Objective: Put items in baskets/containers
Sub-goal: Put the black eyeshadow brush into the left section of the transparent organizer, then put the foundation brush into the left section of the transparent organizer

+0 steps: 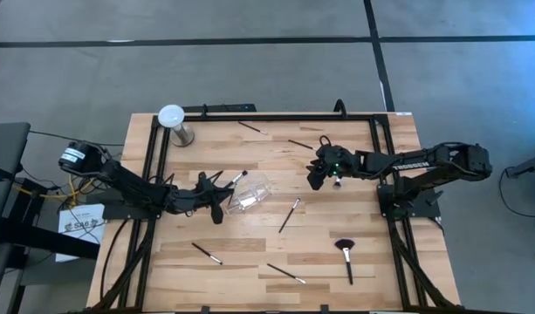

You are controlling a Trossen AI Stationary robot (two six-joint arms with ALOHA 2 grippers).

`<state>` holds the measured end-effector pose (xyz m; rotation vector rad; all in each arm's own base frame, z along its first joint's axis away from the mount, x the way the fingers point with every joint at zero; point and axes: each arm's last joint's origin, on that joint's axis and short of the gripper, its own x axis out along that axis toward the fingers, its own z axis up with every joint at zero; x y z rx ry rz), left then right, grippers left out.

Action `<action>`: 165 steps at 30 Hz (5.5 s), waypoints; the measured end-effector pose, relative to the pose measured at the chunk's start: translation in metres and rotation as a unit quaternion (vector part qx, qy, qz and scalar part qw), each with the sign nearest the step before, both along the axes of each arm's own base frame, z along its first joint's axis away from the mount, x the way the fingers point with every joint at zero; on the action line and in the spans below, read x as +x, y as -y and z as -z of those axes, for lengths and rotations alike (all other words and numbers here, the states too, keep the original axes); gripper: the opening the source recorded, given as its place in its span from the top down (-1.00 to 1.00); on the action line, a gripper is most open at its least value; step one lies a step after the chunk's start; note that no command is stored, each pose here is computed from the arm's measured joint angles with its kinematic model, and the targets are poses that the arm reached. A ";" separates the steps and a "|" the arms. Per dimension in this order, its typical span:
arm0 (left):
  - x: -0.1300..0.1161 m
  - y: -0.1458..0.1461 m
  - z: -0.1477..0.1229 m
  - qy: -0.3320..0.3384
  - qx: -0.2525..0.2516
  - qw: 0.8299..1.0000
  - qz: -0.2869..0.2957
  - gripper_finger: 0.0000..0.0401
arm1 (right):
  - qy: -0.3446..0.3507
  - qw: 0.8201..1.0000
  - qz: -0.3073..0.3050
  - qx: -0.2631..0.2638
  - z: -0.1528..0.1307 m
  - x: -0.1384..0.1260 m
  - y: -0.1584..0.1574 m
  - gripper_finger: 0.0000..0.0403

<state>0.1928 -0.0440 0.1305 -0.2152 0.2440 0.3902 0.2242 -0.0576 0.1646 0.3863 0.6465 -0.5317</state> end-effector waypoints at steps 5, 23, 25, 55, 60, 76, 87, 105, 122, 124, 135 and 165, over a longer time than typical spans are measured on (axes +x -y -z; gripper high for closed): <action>0.000 -0.001 -0.003 0.011 -0.003 1.000 -0.015 0.80 | 0.000 1.000 -0.002 0.000 0.000 0.000 -0.001 0.42; -0.005 -0.001 -0.025 0.065 -0.011 0.998 -0.003 0.39 | 0.001 1.000 -0.014 0.003 0.000 0.002 -0.007 0.42; -0.007 0.002 -0.033 0.083 -0.006 0.997 0.010 0.40 | 0.001 1.000 -0.013 0.004 0.000 0.002 -0.007 0.42; 0.026 0.119 -0.071 -0.421 0.036 0.828 0.368 0.41 | 0.003 1.000 -0.025 0.007 0.000 0.003 -0.013 0.42; 0.025 0.125 -0.046 -0.492 -0.008 0.782 0.381 0.41 | 0.002 1.000 -0.025 0.007 0.000 0.003 -0.013 0.42; 0.032 0.131 -0.009 -0.544 0.017 0.760 0.354 0.41 | 0.003 1.000 -0.024 0.007 0.000 0.003 -0.013 0.42; 0.033 0.132 -0.004 -0.545 0.018 0.775 0.318 0.52 | 0.003 1.000 -0.024 0.007 0.000 0.003 -0.013 0.42; 0.044 0.134 -0.033 -0.441 -0.058 0.854 0.269 0.93 | 0.002 1.000 -0.024 0.006 0.000 0.003 -0.013 0.42; 0.063 0.097 -0.126 -0.039 0.107 0.992 0.054 0.89 | 0.010 0.999 -0.039 0.005 -0.001 0.005 -0.020 0.42; 0.066 0.090 -0.123 -0.020 0.112 0.993 0.042 0.89 | 0.010 0.999 -0.043 0.005 -0.001 0.006 -0.022 0.42; 0.072 0.028 -0.086 0.018 0.089 0.994 -0.067 0.89 | 0.010 0.998 -0.055 0.005 -0.001 0.006 -0.028 0.42; 0.055 -0.010 -0.041 -0.011 0.016 0.995 -0.100 0.88 | 0.013 0.998 -0.059 0.005 -0.002 0.007 -0.029 0.42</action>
